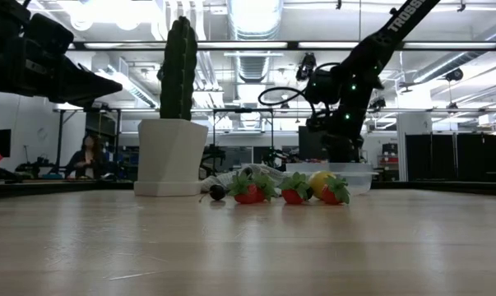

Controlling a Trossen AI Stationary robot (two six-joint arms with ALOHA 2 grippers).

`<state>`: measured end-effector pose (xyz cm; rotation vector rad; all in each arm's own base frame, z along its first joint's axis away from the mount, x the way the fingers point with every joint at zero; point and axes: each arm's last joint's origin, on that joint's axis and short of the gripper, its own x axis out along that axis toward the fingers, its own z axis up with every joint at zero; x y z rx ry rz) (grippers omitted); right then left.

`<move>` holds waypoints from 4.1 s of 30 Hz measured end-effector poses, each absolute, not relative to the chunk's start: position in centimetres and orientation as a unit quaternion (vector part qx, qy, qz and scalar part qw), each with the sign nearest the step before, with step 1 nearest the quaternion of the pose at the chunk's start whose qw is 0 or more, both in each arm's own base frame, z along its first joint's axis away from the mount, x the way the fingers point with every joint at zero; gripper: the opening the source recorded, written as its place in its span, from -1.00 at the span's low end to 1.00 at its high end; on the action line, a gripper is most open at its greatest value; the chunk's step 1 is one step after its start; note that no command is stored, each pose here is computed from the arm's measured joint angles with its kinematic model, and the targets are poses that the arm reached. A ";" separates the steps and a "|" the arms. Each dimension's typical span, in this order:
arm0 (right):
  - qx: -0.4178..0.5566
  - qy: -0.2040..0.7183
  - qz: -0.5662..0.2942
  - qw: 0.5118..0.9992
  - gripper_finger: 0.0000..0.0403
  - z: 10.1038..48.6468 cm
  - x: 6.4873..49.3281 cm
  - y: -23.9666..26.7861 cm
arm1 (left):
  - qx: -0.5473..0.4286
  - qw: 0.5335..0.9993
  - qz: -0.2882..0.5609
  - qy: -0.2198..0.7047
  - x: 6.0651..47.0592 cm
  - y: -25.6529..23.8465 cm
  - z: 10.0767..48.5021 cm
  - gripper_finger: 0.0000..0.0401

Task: Pick and placing Produce into tupperware
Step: Put the right strawberry into the transparent bin

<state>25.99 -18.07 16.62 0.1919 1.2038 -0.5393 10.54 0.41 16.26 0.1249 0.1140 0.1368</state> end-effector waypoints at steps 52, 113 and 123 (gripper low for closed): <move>-0.139 0.284 0.070 0.946 -0.72 31.8 23.8 0.7 | 0.062 0.994 0.068 0.057 10.5 0.4 16.3 -1.00; 0.309 0.560 -0.141 0.756 -0.15 18.1 30.6 2.6 | 0.062 0.994 0.068 0.055 10.5 0.4 16.3 -1.00; 0.305 0.572 -0.147 0.747 -0.24 16.9 31.2 2.6 | 0.062 0.994 0.068 0.056 10.5 0.4 16.3 -1.00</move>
